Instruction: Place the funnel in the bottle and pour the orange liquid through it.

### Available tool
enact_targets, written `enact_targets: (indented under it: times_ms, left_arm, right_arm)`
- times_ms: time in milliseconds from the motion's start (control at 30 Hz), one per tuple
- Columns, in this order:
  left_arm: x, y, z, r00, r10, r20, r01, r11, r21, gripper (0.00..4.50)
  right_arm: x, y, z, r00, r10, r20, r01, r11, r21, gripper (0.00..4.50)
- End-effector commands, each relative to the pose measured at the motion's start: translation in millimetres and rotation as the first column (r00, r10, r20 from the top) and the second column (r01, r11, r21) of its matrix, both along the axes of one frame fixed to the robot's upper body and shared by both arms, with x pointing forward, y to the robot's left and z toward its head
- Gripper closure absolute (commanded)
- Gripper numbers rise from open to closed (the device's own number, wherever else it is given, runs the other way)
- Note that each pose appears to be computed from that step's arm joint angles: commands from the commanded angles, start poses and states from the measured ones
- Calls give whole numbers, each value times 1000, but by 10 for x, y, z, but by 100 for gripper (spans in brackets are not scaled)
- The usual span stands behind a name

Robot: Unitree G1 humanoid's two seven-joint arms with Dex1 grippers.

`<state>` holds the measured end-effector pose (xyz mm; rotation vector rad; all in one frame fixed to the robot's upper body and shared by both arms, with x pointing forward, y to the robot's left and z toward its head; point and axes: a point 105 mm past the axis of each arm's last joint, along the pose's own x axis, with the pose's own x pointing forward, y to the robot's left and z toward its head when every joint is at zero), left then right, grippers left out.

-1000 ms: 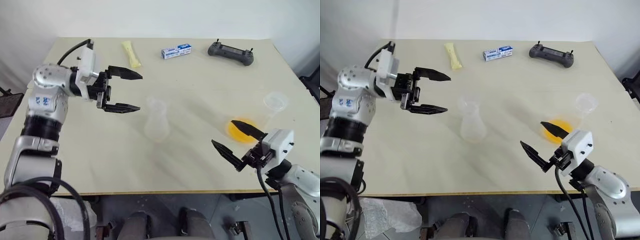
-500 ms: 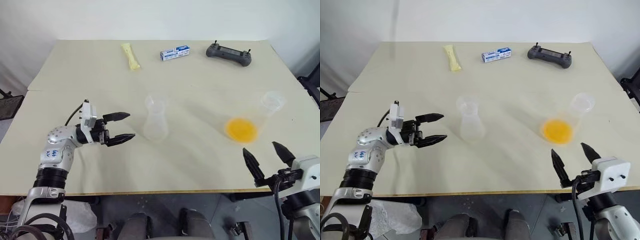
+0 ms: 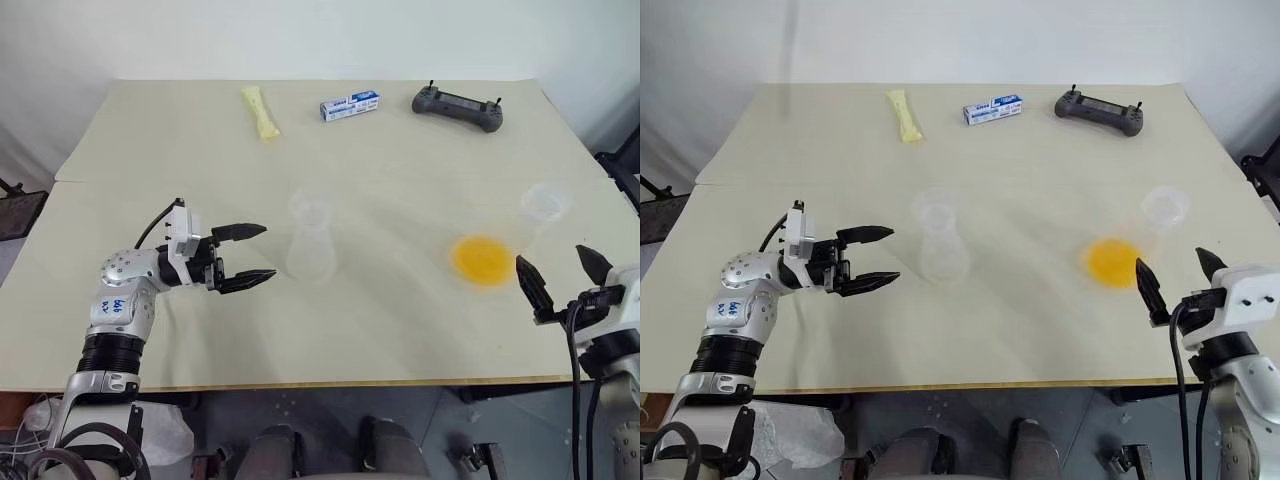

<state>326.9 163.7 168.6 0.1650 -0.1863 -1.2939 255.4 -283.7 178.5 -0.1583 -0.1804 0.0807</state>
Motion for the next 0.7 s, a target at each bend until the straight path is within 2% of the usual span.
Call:
enact_targets:
  times_ms: [33, 333, 700]
  left_arm:
    - [-43, 7, 108, 999, 7, 53, -7, 1000, -5, 1]
    - [-108, -5, 97, 998, 29, 52, -28, 999, -16, 1]
    - [-141, -14, 89, 998, 42, 50, -42, 999, -16, 1]
  right_arm:
    - [96, -75, 123, 1000, 12, 29, -12, 1000, -13, 0]
    - [337, -56, 289, 994, 101, 52, -101, 995, 1, 0]
    - [569, -12, 346, 989, 137, 53, -138, 990, 22, 0]
